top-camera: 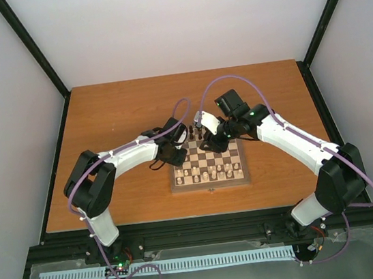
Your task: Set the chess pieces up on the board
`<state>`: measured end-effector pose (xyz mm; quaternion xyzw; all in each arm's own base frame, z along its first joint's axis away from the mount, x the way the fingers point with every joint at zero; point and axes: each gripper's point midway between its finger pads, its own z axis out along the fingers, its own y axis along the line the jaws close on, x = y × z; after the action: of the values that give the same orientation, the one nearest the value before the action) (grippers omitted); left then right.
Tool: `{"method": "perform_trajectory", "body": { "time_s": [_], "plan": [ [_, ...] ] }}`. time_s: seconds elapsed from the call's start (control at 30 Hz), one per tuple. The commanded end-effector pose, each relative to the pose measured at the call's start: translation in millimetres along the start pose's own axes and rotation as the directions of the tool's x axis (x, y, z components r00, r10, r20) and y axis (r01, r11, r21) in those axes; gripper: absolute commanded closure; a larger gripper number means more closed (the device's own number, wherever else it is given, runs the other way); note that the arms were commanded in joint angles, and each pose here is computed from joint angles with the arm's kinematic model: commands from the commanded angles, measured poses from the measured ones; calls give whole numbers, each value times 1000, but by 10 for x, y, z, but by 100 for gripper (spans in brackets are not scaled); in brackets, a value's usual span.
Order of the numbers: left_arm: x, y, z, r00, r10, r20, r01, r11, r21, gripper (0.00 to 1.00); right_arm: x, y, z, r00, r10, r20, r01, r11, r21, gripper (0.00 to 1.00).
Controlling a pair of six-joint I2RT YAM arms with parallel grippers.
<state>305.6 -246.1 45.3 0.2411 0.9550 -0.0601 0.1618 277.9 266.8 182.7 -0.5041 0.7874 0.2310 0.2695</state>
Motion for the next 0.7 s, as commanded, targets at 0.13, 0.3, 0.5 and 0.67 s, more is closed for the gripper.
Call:
{"method": "perform_trajectory", "body": {
  "time_s": [0.13, 0.3, 0.5, 0.67],
  "plan": [
    [-144, -156, 55, 999, 40, 32, -42, 997, 58, 67, 24, -6, 34, 1000, 4, -2, -4, 1000, -16, 54],
    [-157, -174, 84, 998, 44, 40, -47, 997, 65, 71, 29, -8, 39, 1000, 6, -4, -6, 1000, -16, 55],
    [-137, -186, 73, 998, 38, 42, -41, 996, 75, 82, 31, -7, 45, 1000, 12, -6, -12, 1000, -20, 55],
    [-174, -149, -168, 993, 2, 115, -11, 997, 71, 84, -28, -67, -53, 999, 23, 25, -23, 1000, 2, 55]
  ]
}}
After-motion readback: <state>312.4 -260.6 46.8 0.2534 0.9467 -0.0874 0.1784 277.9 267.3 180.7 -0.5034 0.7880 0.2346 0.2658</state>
